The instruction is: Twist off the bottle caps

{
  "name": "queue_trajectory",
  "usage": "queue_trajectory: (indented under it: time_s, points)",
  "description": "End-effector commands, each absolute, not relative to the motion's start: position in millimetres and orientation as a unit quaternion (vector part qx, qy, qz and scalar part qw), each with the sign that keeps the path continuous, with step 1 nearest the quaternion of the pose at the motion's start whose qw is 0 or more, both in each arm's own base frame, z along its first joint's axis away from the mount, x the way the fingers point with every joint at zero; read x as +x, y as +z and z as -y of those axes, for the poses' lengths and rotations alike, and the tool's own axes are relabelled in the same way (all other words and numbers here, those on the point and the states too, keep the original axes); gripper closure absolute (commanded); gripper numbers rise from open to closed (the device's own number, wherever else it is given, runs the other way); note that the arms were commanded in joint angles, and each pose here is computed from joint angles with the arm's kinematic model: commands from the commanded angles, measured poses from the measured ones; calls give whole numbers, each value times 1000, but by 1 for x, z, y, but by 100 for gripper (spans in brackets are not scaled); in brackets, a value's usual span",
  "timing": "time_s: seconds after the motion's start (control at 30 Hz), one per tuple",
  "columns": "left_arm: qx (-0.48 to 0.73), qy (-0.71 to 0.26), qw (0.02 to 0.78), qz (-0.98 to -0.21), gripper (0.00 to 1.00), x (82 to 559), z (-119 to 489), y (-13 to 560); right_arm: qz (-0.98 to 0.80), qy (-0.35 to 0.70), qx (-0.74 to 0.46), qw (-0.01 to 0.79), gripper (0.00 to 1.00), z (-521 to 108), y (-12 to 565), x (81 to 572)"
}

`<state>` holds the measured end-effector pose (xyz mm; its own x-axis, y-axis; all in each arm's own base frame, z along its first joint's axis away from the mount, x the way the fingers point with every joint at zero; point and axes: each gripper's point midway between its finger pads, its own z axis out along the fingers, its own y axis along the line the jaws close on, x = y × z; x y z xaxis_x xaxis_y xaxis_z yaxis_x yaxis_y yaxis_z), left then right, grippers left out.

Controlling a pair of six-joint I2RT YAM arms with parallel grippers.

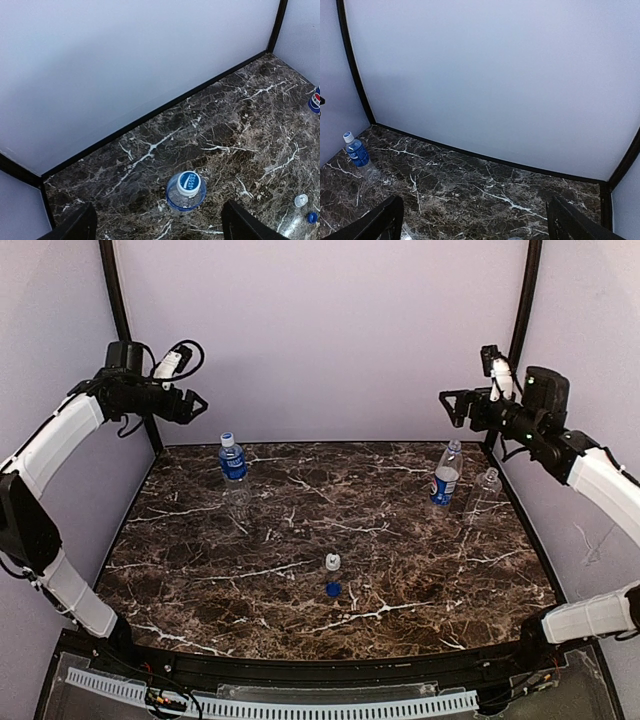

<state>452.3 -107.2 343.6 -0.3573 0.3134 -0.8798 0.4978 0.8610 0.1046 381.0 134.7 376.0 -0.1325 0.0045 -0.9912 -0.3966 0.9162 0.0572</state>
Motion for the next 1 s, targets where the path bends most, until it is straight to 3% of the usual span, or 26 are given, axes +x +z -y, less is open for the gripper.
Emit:
queue_trajectory:
  time_s: [0.0,0.3,0.4,0.5,0.7,0.77,0.87,0.97]
  points:
    - [296,-146,442,-834,15,448,130,300,-736,168,-170,633,2,-168,377,380]
    - [341,-110,429,-829,11,477,149,244,-738,177,-205,617,1,-209,373,378]
    - [338,-88,425,-835,14,490,146,228,-740,182,-212,612,1,-217,369,378]
    - [340,-77,417,-839,31,497,143,217,-741,181,-217,609,1,-222,368,379]
    - [342,-108,410,-838,54,492,152,213,-739,173,-219,613,1,-222,371,380]
    - [343,-116,409,-837,67,490,154,214,-739,173,-218,614,1,-222,373,381]
    - [347,-131,408,-834,95,486,158,220,-736,176,-221,615,1,-224,375,379]
    - [353,-142,415,-827,99,481,162,230,-732,174,-231,617,1,-225,376,377]
